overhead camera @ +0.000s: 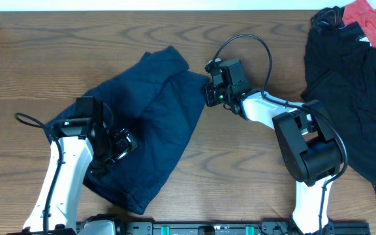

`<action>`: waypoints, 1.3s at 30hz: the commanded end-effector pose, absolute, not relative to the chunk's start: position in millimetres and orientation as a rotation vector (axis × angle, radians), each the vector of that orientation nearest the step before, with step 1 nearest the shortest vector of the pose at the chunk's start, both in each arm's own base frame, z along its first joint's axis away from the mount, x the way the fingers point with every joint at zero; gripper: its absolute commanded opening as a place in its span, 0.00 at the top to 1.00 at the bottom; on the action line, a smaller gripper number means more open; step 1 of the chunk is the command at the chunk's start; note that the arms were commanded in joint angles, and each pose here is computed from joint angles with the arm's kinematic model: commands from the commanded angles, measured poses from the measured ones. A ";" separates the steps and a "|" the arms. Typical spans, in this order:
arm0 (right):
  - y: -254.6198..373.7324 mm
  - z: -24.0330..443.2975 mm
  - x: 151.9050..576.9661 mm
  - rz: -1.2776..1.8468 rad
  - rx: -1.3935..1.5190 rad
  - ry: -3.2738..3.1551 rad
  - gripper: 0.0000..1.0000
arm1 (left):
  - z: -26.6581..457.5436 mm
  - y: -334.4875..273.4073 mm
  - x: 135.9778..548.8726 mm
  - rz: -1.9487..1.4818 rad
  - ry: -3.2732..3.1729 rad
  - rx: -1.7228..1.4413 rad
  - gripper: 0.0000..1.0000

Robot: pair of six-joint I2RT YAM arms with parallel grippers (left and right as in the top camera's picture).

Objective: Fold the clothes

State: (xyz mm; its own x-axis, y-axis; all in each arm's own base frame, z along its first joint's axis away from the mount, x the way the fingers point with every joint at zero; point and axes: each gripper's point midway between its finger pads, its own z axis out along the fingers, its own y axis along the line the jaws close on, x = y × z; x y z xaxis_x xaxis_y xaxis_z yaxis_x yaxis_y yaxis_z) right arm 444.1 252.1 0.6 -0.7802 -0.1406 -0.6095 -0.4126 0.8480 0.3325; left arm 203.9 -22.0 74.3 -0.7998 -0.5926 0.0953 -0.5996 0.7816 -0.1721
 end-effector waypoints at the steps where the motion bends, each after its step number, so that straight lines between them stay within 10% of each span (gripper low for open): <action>1: 225.6 -33.9 437.1 0.495 -0.250 2.558 0.99 | 73.0 -22.2 204.4 0.297 -2.929 0.978 0.02; 14: 18.8 82.9 384.6 -0.189 0.266 2.703 0.99 | 74.8 -20.8 230.9 0.352 -3.052 0.937 0.02; 39: 5.3 94.0 319.3 -0.210 0.352 2.891 0.99 | 58.2 -109.3 147.3 0.422 -2.847 0.429 0.17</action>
